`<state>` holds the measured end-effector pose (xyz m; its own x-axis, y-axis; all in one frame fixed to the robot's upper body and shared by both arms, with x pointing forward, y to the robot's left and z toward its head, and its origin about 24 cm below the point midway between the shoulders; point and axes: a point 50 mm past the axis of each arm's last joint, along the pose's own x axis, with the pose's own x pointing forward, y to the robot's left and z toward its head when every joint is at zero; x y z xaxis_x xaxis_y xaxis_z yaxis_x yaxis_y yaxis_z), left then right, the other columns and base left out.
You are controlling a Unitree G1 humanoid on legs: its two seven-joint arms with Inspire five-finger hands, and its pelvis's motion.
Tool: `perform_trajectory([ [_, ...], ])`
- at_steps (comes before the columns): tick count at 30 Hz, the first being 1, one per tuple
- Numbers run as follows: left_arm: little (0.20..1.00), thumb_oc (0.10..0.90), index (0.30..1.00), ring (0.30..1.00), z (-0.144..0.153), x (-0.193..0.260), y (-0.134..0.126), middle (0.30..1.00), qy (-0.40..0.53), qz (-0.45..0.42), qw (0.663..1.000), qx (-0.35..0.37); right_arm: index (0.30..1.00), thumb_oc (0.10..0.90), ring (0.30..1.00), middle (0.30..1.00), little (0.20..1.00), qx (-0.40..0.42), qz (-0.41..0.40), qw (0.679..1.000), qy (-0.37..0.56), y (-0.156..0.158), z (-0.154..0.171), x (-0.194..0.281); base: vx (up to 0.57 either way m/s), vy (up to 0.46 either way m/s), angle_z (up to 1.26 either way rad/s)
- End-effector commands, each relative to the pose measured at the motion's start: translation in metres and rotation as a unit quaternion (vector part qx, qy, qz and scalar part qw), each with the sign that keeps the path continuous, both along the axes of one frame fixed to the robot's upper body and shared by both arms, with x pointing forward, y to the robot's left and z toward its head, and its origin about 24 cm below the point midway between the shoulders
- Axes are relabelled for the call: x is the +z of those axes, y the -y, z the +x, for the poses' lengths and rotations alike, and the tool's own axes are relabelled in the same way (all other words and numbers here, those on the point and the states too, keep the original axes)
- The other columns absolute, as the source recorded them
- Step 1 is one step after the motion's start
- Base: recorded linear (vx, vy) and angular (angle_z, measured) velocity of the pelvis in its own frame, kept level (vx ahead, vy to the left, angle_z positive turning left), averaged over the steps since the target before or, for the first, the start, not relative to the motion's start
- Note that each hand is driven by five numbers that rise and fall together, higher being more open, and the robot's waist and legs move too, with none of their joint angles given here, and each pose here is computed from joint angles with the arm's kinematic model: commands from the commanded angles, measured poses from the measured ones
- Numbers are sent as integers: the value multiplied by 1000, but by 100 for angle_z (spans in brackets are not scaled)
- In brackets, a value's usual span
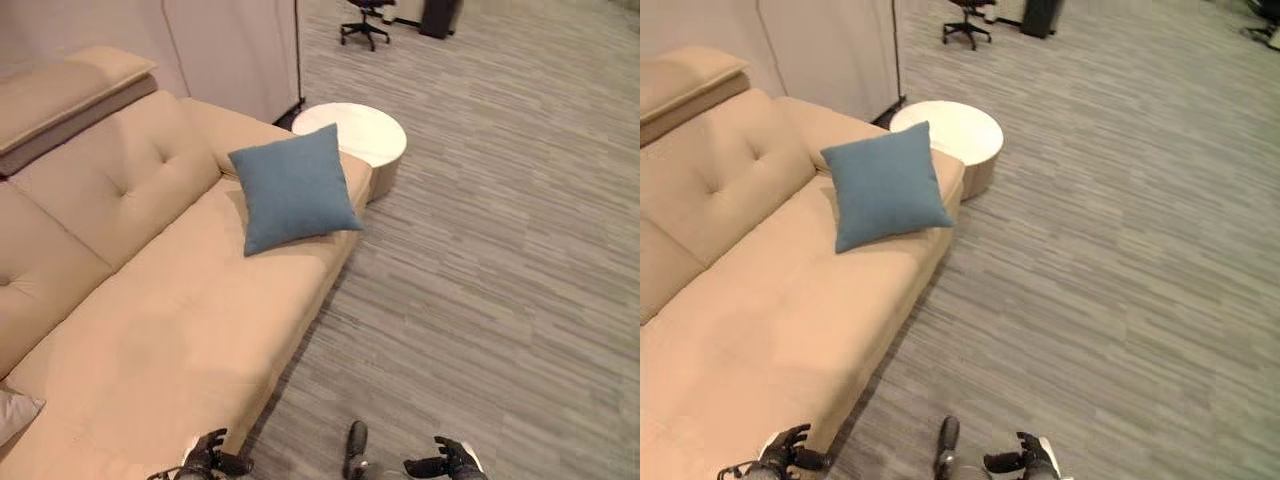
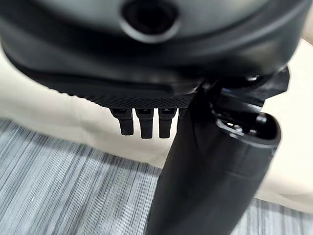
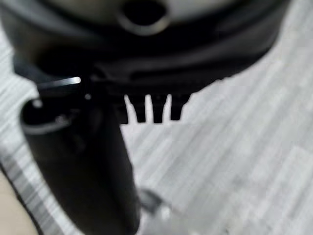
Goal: Pick up all the scattered cushions and arrange them neatly on the sofa.
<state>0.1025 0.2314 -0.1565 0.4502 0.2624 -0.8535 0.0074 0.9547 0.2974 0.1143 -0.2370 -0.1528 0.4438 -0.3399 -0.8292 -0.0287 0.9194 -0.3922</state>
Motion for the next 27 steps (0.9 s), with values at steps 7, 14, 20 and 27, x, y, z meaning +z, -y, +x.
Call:
perform_trajectory([
  [7,900,800,900,900,33,12,-7,900,50,13,999,-12,900,800,900,900,900,-39,-27,996,71,23,27,17,234,-110,54],
  [14,900,800,900,900,18,10,-17,900,35,19,999,2,900,800,900,900,900,-10,-23,997,74,16,33,17,230,71,-11],
  [20,900,800,900,900,19,14,-28,900,43,30,998,16,900,800,900,900,900,14,-12,994,106,5,56,25,115,79,-24],
  [27,900,800,900,900,18,14,-30,900,46,29,998,30,900,800,900,900,900,28,-10,992,120,4,67,30,160,-108,14],
])
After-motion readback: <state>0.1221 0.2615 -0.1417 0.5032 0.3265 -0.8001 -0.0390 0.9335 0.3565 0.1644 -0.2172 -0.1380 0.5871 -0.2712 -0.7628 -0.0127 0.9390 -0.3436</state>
